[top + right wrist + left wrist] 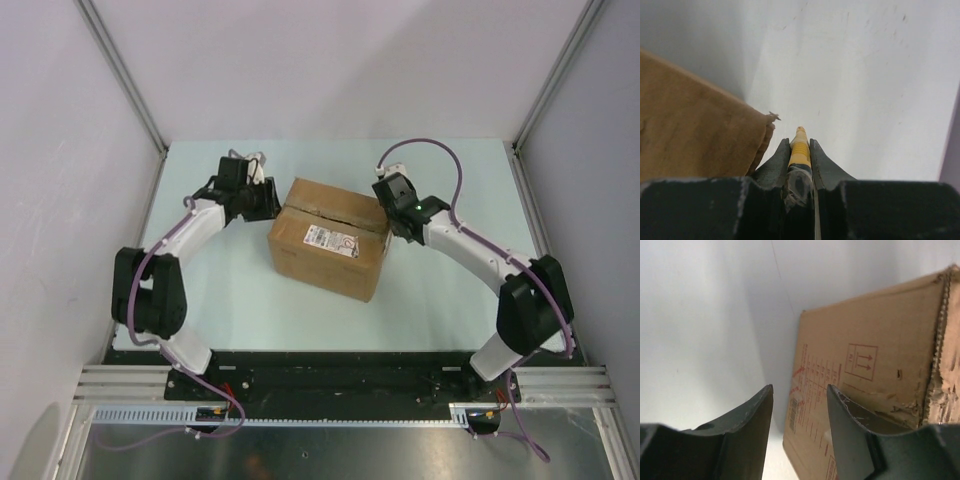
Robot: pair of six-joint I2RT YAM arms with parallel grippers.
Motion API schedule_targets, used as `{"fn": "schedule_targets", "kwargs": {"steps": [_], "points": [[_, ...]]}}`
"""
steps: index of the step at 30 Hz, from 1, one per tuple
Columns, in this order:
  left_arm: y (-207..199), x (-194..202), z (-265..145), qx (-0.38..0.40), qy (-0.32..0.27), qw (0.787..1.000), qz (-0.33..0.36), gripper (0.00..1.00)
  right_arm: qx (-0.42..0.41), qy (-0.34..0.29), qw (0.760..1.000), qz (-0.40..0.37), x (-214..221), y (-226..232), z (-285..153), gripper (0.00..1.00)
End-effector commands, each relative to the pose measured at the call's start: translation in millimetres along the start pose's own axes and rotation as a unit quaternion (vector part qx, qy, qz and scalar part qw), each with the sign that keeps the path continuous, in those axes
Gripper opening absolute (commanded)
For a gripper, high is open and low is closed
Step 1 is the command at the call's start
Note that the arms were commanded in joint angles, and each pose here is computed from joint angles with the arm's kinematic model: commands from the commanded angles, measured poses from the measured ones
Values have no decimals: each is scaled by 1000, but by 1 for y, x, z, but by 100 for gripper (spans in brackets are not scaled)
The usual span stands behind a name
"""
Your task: Unpack the express box
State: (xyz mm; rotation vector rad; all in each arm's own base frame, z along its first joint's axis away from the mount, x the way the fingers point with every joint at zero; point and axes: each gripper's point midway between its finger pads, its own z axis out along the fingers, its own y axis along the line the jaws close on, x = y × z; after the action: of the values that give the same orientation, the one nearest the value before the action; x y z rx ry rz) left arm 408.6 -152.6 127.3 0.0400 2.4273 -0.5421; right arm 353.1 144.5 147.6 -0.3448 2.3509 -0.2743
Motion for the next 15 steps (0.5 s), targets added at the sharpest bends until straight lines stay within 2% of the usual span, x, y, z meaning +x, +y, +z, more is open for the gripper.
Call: {"fn": "schedule_targets", "kwargs": {"steps": [1, 6, 9, 15], "points": [[-34, 14, -29, 47, -17, 999, 16, 52, -11, -70, 997, -18, -55, 23, 12, 0], [-26, 37, -38, 37, -13, 999, 9, 52, -20, -91, 995, -36, -78, 33, 22, 0], [-21, 37, -46, 20, -30, 999, 5, 53, -24, -93, 995, -27, -85, 38, 27, 0], [-12, -12, -77, -39, -119, 992, 14, 56, 12, -118, 992, 36, -111, -9, 13, 0]]}}
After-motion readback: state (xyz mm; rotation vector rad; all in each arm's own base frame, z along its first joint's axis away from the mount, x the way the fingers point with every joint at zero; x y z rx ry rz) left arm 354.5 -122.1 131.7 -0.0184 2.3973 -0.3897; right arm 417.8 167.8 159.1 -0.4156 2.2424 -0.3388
